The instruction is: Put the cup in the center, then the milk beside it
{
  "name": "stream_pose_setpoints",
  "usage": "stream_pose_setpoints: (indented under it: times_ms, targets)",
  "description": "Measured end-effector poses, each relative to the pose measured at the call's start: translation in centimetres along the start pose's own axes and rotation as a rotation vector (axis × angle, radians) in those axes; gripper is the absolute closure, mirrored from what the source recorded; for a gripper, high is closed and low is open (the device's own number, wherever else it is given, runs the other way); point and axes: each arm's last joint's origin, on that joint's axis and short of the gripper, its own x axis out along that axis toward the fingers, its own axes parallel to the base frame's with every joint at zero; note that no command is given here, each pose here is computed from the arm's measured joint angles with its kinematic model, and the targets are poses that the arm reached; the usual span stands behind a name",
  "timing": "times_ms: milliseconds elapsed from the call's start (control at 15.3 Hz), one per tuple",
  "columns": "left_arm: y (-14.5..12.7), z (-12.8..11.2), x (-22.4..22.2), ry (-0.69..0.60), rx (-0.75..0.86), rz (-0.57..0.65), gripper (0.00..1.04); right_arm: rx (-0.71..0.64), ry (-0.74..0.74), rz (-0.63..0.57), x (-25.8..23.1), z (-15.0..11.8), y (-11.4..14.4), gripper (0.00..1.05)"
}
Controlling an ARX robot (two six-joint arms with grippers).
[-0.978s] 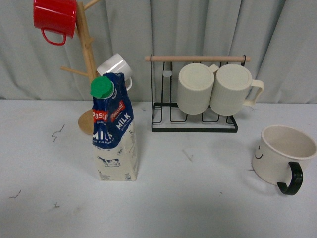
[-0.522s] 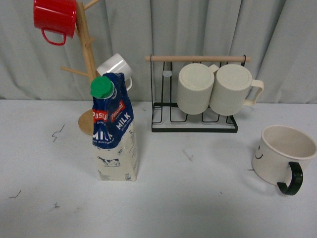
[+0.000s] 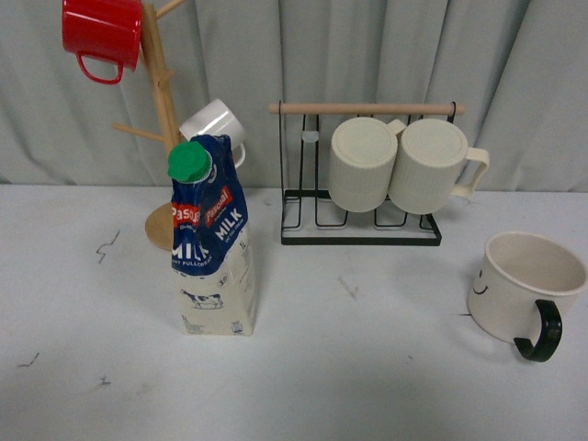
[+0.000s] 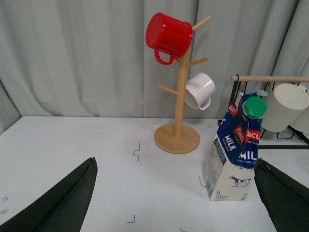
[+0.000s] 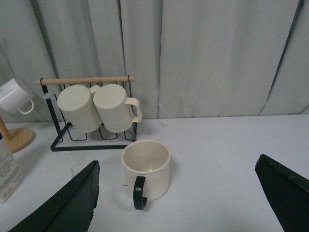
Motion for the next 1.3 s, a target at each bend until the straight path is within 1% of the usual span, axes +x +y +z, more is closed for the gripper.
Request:
stream_pose_setpoints:
  times_ms: [196,261,326,391,457,522,587,717,913,1043,1109,1174,1304]
  targets:
    - [0.0,0.0,0.0,0.000,0.000,0.000,0.07,0.000,0.000,0.000,0.0,0.0,0.0,0.06]
    - [0.0,0.0,0.0,0.000,0.000,0.000,0.07,0.006,0.052,-0.018,0.0,-0.2,0.0,0.06]
    - [0.0,0.0,0.0,0.000,0.000,0.001,0.07,0.004,0.259,-0.082,0.2,-0.1,0.1,0.06]
    - [0.0,0.0,0.0,-0.002,0.000,-0.001,0.07,0.023,0.397,-0.126,1.3,0.8,-0.4,0.06]
    - [0.0,0.0,0.0,0.000,0.000,0.000,0.07,0.033,0.410,-0.155,2.3,1.9,-0.8,0.06]
    - [0.0,0.0,0.0,0.000,0.000,0.000,0.07,0.040,0.418,-0.138,3.6,3.2,-0.9,0.06]
    - [0.0,0.0,0.0,-0.001,0.000,0.000,0.07,0.048,0.461,-0.124,4.9,4.0,-1.1,0.06]
    - [0.0,0.0,0.0,0.000,0.000,0.000,0.07,0.104,0.559,-0.110,7.9,4.2,-1.9,0.06]
    - [0.0,0.0,0.0,0.000,0.000,0.000,0.07,0.127,0.613,-0.084,13.2,5.0,-2.4,0.06]
    - [0.0,0.0,0.0,0.000,0.000,0.000,0.07,0.117,0.679,-0.091,16.3,4.4,-2.5,0.06]
    - [0.0,0.0,0.0,0.000,0.000,0.000,0.07,0.125,0.766,-0.083,18.3,3.1,-2.5,0.06]
    - [0.0,0.0,0.0,0.000,0.000,0.000,0.07,0.129,0.822,-0.079,20.1,2.1,-2.4,0.06]
    - [0.0,0.0,0.0,0.000,0.000,0.000,0.07,0.121,0.867,-0.070,22.3,1.1,-2.0,0.06]
